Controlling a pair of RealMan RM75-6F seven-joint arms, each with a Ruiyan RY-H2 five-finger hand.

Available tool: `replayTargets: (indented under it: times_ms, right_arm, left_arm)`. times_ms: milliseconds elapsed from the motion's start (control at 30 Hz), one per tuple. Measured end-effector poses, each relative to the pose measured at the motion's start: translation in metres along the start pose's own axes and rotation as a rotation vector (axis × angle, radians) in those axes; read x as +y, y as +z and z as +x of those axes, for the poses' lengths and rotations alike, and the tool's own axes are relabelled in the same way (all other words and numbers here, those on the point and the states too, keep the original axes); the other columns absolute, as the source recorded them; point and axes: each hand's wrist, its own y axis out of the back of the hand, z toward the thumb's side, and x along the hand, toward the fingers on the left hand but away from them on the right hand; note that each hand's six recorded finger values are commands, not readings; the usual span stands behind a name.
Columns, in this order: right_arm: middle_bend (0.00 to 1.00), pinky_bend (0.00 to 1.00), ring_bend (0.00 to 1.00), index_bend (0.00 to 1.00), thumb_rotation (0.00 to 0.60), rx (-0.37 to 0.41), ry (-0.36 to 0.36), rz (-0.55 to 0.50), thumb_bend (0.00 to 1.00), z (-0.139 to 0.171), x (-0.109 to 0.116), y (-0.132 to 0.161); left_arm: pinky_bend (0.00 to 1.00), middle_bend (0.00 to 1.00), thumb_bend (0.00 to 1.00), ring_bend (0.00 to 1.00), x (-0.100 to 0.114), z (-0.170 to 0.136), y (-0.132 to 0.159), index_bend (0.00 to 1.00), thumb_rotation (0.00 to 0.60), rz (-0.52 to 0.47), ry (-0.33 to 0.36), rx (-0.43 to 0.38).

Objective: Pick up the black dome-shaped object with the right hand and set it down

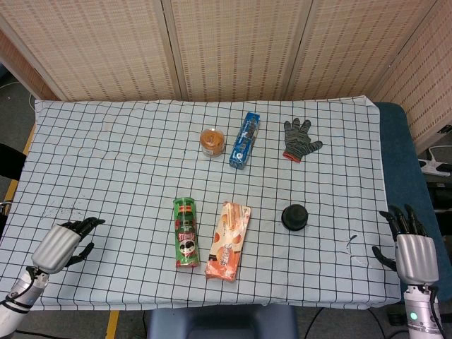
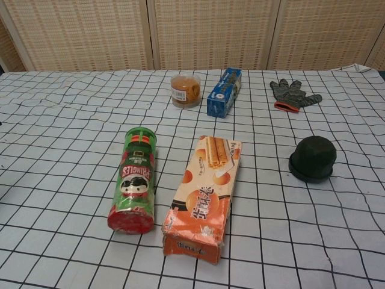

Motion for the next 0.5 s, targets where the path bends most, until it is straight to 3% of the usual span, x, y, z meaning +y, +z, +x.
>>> replayTargets:
  times_ms: [333,500]
  right_arm:
    - [0.12,0.24,0.00,0.15,0.600,0.037,0.027,0.005,0.09,-0.003,-0.003,0.002]
    - [0.12,0.23,0.00,0.10,0.600,0.058,0.087,-0.006,0.09,-0.009,-0.015,0.004]
  left_arm:
    - [0.63,0.27,0.45,0.46,0.000,0.000,0.001,0.23,0.600,0.007,0.000,0.000]
    - [0.63,0.27,0.45,0.46,0.002,-0.001,-0.001,0.24,0.600,-0.004,0.007,0.009]
